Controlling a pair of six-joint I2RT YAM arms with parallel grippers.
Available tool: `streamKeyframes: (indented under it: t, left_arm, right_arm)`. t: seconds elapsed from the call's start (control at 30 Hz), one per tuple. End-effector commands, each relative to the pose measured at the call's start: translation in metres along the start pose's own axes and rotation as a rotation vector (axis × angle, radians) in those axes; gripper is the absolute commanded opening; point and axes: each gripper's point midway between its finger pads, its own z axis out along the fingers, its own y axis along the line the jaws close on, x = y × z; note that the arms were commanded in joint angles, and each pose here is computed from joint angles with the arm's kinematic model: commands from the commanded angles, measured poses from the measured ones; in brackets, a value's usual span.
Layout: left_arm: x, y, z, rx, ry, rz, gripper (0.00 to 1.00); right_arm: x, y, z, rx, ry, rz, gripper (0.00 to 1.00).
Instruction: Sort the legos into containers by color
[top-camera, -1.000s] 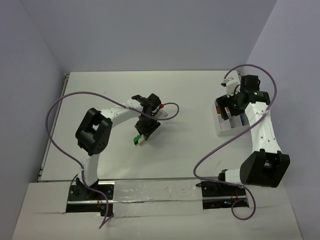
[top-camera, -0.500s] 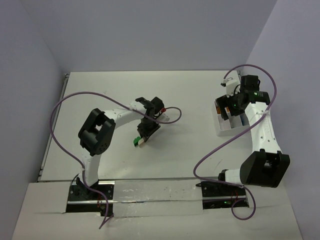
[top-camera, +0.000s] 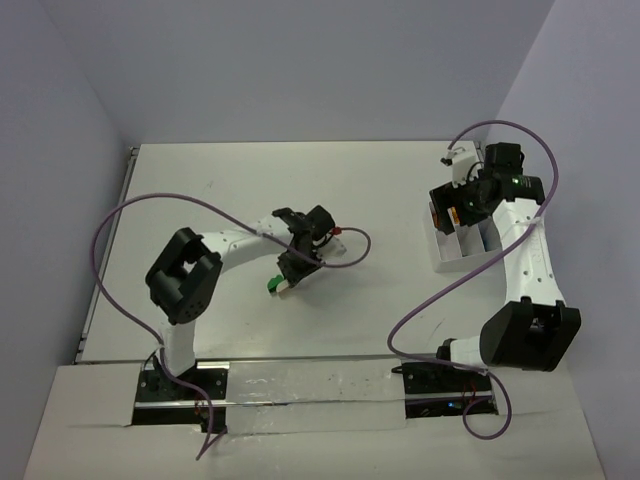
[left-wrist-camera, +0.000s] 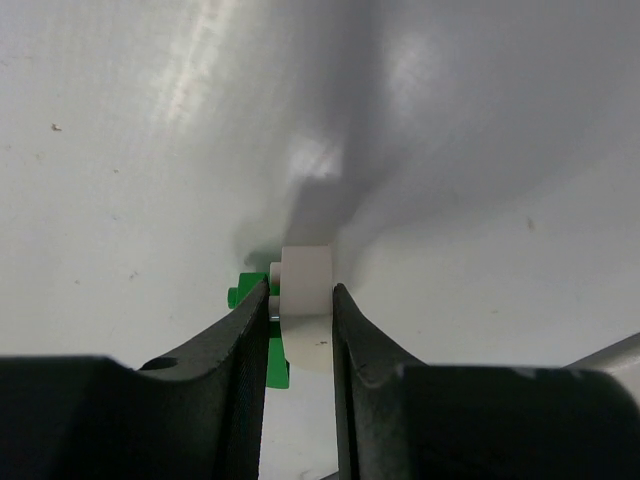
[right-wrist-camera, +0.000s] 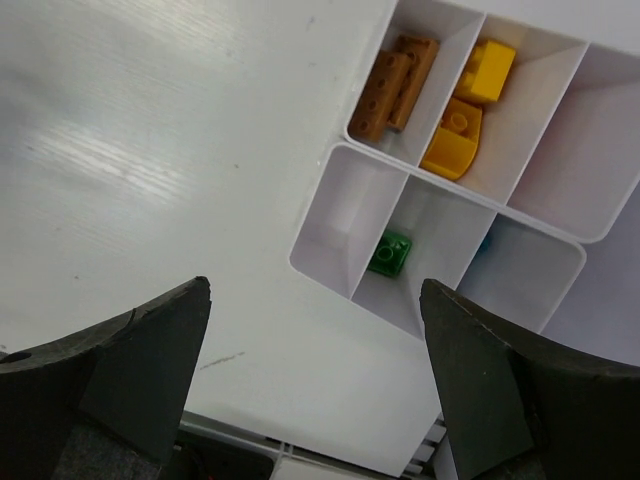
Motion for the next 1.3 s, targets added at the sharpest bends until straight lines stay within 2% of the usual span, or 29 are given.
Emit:
streamKeyframes:
  t: [0.0, 0.17, 0.23, 0.3, 0.33, 0.37, 0.47, 0.53, 0.57, 0.67, 0.77, 1.0, 1.27]
  left_arm:
    - [-0.024, 0.001, -0.038, -0.214, -0.185, 0.246, 0.00]
    - [-0.021, 0.002, -0.052, -0.420, -0.246, 0.460, 0.00]
    - [-0.023, 0.005, -0.062, -0.550, -0.289, 0.599, 0.00]
    - [-0.014, 0.005, -0.063, -0.697, -0.290, 0.732, 0.00]
    - [-0.023, 0.006, -0.075, -0.771, -0.340, 0.796, 0.00]
    - [-0.013, 0.007, -0.070, -0.822, -0.295, 0.896, 0.00]
    - [-0.016, 0.006, -0.085, -1.036, -0.357, 1.054, 0.00]
    - [-0.025, 0.004, -0.106, -1.181, -0.461, 1.051, 0.00]
    - [-0.019, 0.005, -0.099, -1.218, -0.409, 1.116, 0.00]
    - [-0.016, 0.000, -0.104, -1.304, -0.426, 1.147, 0.00]
    - [-0.018, -0.010, -0.104, -1.307, -0.440, 1.186, 0.00]
    - [-0.036, -0.026, -0.123, -1.331, -0.532, 1.142, 0.00]
    - [-0.045, -0.035, -0.124, -1.289, -0.552, 1.139, 0.00]
  right_arm:
    - [-0.039, 0.020, -0.020, -0.134, -0.106, 0.007, 0.92]
    - [-0.065, 0.044, -0.028, -0.301, -0.168, 0.032, 0.93]
    - [-0.076, 0.054, -0.027, -0.358, -0.175, 0.040, 0.93]
    - [-0.084, 0.075, -0.024, -0.413, -0.166, 0.022, 0.93]
    - [-0.085, 0.083, -0.022, -0.425, -0.158, 0.007, 0.93]
    - [-0.086, 0.097, -0.019, -0.446, -0.148, -0.018, 0.93]
    - [-0.090, 0.140, -0.011, -0.504, -0.132, -0.057, 0.93]
    - [-0.092, 0.160, -0.007, -0.541, -0.115, -0.039, 0.93]
    - [-0.092, 0.174, -0.003, -0.567, -0.096, -0.049, 0.93]
    - [-0.096, 0.204, 0.007, -0.603, -0.059, -0.006, 0.93]
    - [-0.098, 0.234, 0.016, -0.600, -0.034, -0.009, 0.93]
    - [-0.091, 0.300, 0.033, -0.585, 0.037, -0.054, 0.91]
    - [-0.096, 0.328, 0.044, -0.549, 0.033, -0.145, 0.87]
